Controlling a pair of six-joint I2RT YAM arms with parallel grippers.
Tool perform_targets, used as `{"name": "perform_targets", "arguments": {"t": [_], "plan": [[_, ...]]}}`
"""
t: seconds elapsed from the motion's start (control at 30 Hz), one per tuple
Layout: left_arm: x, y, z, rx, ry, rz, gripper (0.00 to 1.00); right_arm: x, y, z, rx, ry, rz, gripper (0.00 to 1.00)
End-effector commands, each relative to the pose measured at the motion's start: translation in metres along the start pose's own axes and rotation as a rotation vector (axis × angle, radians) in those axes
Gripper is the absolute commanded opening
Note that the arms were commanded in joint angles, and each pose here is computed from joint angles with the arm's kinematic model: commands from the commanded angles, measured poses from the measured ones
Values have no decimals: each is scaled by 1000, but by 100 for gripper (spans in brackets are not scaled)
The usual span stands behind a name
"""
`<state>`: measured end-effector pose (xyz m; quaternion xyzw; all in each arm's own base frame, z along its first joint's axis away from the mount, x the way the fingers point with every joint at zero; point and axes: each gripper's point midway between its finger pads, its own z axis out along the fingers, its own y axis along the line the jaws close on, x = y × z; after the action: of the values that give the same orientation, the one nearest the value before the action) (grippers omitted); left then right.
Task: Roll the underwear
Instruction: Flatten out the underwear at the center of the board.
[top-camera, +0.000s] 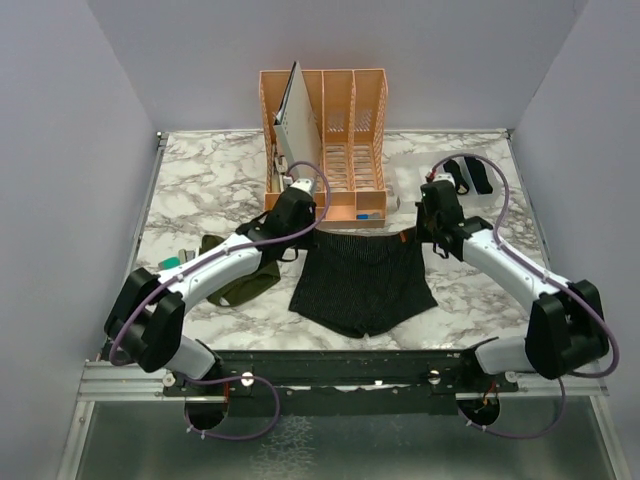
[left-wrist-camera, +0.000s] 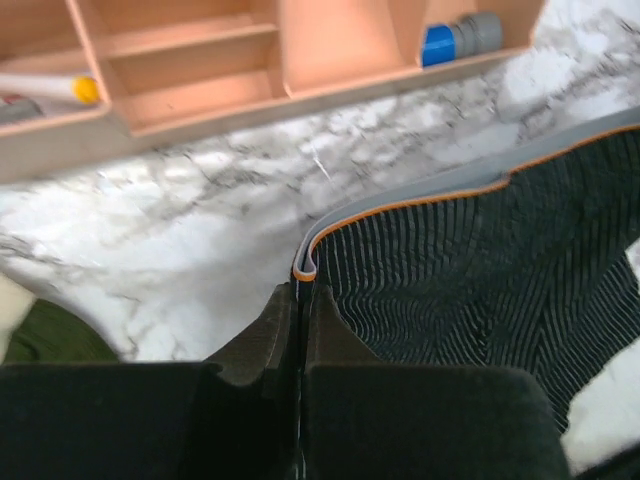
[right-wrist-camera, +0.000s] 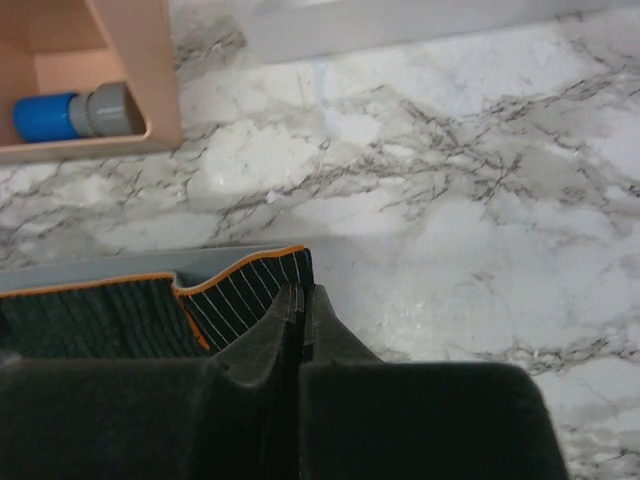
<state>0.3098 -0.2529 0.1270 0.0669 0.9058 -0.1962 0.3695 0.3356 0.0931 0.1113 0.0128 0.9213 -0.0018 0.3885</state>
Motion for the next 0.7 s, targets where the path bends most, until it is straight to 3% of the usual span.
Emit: {"name": "perform_targets", "arguments": {"t": [0.0, 0.07, 0.13, 0.27, 0.37, 0.57, 0.67], "plan": [[-23, 37, 15, -152, -62, 38, 5, -31, -11, 23, 61, -22, 17, 7], [-15, 48, 22, -185, -2, 30, 41, -29, -9, 36, 46, 40, 9, 32], [-5, 58, 25, -231, 44, 20, 60, -26, 1, 39, -6, 91, 6, 46], [-4, 62, 11, -239, 15, -1, 73, -30, 0, 22, -19, 62, 34, 52], [-8, 53, -5, -184, -10, 1, 76, -24, 3, -1, -75, 45, 70, 52], [27, -21, -40, 298, 62, 0, 78, 31, 47, -45, -407, 115, 193, 52], [61, -33, -41, 387, 139, -16, 78, 63, 53, -48, -460, 176, 259, 52]]}}
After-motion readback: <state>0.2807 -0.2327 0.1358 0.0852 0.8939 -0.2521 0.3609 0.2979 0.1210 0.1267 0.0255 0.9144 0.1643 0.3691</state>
